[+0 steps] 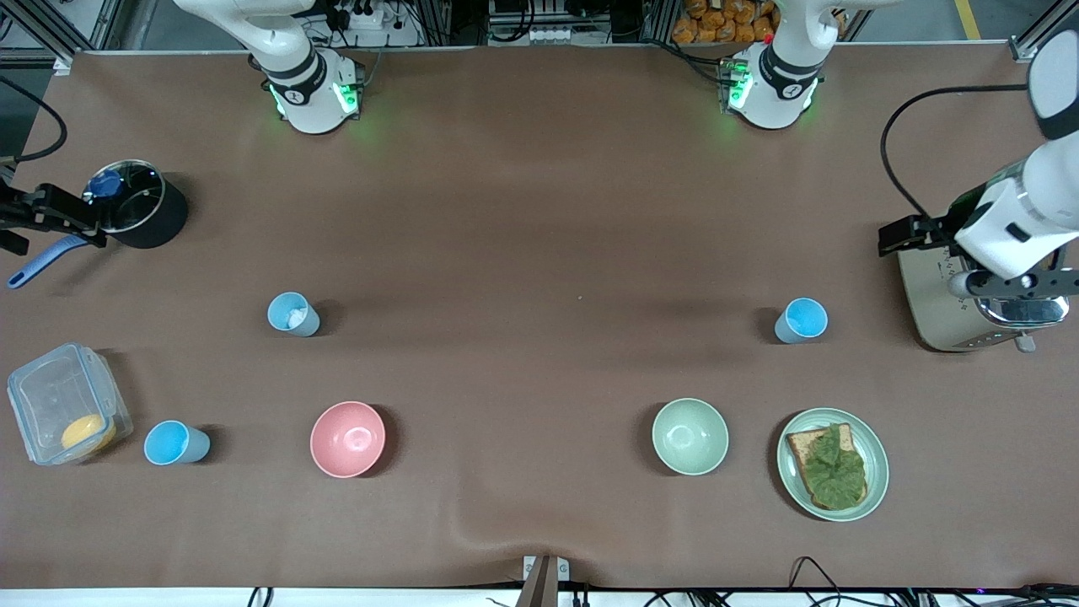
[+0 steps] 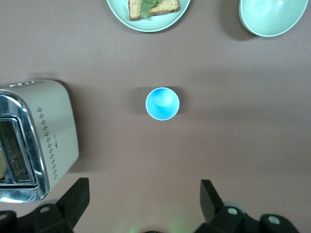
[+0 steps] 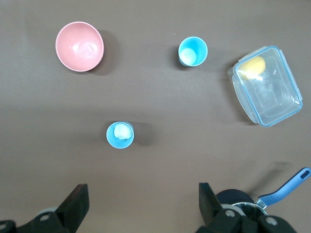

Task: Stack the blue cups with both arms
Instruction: 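Reach the left gripper to one blue cup while the right gripper reaches another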

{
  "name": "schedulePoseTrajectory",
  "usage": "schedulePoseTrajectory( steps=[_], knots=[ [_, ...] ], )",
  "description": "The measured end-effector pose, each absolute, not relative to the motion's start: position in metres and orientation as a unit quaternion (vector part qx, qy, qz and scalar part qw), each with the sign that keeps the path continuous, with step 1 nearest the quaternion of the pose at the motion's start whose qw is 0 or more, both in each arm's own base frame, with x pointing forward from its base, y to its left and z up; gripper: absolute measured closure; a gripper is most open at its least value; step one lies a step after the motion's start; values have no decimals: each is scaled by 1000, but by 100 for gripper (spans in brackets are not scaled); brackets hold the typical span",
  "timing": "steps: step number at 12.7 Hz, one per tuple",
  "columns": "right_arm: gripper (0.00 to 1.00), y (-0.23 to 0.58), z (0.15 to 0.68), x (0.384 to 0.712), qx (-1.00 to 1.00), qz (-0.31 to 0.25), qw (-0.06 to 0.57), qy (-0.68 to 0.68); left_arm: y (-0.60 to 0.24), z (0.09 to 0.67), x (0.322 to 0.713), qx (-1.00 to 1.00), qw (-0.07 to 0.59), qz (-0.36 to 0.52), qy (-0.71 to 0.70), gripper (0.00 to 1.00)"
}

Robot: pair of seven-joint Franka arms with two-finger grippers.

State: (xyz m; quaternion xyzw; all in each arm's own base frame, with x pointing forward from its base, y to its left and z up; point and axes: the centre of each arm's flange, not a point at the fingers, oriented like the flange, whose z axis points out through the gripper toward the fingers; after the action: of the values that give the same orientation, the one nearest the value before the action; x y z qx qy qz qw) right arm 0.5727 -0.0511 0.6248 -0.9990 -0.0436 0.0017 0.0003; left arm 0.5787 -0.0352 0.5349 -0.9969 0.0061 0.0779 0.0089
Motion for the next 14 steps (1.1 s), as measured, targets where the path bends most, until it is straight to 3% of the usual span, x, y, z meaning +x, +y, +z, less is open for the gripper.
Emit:
schedulePoseTrajectory(
  steps=[7,14],
  knots=[
    [0,-51,606,581,-999,19,3,-44,-29,458,577,-997,8,76,1,0],
    [0,-21,538,604,-997,42,17,-66,-23,386,564,-998,7,60,-2,0]
  ],
)
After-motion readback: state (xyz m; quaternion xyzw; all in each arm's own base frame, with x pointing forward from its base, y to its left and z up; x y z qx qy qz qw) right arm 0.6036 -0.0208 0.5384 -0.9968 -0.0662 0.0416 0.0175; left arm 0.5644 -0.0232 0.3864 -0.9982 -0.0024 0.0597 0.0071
